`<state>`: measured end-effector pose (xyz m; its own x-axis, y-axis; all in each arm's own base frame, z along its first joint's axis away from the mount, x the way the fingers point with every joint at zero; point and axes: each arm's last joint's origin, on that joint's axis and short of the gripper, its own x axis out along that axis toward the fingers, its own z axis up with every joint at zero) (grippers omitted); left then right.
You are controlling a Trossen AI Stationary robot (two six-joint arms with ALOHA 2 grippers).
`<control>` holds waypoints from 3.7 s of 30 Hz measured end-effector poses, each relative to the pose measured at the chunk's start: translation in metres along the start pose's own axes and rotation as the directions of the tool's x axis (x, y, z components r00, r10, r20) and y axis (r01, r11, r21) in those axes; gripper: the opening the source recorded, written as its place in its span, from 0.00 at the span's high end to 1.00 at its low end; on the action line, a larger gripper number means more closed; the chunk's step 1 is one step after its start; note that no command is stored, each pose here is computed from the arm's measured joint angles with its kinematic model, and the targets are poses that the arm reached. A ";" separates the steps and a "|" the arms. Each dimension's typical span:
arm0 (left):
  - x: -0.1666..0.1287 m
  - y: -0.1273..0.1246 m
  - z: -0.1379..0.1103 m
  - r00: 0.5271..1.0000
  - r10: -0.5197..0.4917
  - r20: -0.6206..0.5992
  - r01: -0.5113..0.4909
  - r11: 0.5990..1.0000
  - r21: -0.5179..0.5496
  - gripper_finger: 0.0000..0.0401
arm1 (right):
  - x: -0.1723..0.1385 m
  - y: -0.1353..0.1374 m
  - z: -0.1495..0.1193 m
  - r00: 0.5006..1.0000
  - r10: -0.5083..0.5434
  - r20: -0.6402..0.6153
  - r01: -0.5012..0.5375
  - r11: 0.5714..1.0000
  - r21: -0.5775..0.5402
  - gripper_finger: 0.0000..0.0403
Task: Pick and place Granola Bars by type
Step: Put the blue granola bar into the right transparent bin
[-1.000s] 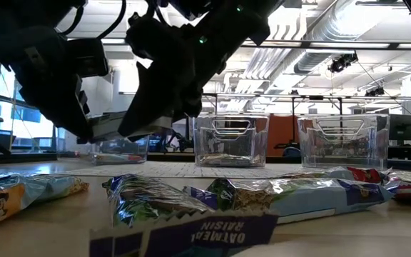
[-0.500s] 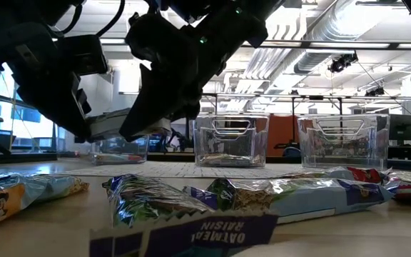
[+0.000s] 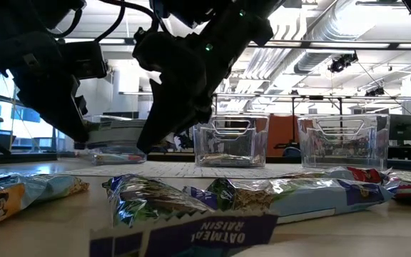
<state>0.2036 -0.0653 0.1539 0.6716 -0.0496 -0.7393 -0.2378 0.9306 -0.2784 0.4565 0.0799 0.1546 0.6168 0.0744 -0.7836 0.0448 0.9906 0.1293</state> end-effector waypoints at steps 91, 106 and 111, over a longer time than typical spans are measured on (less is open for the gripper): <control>0.000 0.005 -0.001 0.993 0.112 0.029 -0.110 0.992 -0.058 0.67 | -0.216 -0.153 -0.180 0.675 -0.707 -0.212 0.697 0.517 0.498 0.67; 0.000 0.005 -0.002 0.993 0.111 0.027 -0.110 0.992 -0.058 0.67 | -0.217 -0.153 -0.137 0.748 -0.628 0.216 0.495 0.743 0.450 0.64; 0.000 0.005 -0.002 0.993 0.112 0.027 -0.110 0.992 -0.058 0.67 | -0.217 -0.129 -0.112 0.797 -0.357 0.487 0.290 0.934 0.210 0.64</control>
<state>0.2012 -0.0611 0.1517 0.6598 0.0646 -0.7486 -0.3504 0.9078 -0.2305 0.2289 -0.0508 0.2393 0.8585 -0.3502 -0.3746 0.3855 0.9225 0.0211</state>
